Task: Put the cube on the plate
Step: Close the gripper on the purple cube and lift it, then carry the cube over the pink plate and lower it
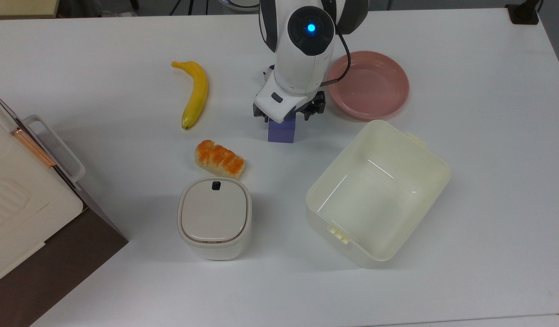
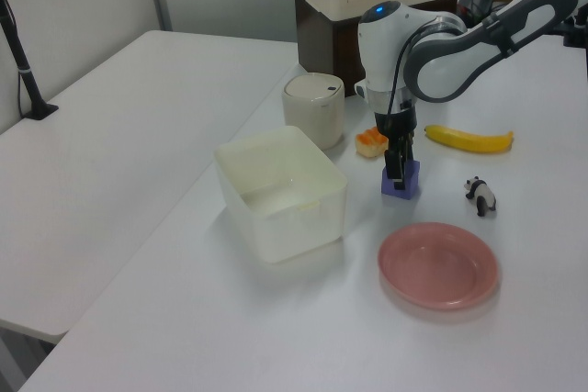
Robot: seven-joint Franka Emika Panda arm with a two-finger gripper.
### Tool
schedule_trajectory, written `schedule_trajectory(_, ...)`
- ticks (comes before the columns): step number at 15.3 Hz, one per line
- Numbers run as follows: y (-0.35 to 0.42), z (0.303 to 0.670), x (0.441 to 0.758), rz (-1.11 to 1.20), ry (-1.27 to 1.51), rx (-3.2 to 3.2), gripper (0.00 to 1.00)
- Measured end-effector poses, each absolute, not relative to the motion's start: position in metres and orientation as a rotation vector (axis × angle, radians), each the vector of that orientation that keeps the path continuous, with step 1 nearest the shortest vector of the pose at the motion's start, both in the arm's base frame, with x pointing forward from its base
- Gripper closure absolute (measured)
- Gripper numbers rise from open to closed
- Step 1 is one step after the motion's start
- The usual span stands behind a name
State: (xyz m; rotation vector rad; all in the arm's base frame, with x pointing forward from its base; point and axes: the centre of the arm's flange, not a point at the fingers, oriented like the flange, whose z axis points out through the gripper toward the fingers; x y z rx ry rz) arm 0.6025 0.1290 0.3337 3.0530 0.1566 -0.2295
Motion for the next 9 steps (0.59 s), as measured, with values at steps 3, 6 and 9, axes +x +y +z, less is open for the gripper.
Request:
schedule_trajectory(3,0.1295,0.3319,0.6025,-0.232,0.121,3.051,0.35)
schedule_trajectory(6,0.1320,0.3346,0.6025,-0.218,0.084,3.040,0.47)
schedule_trajectory(9,0.1329,0.3359,0.5996,-0.244,0.091,3.028,0.47)
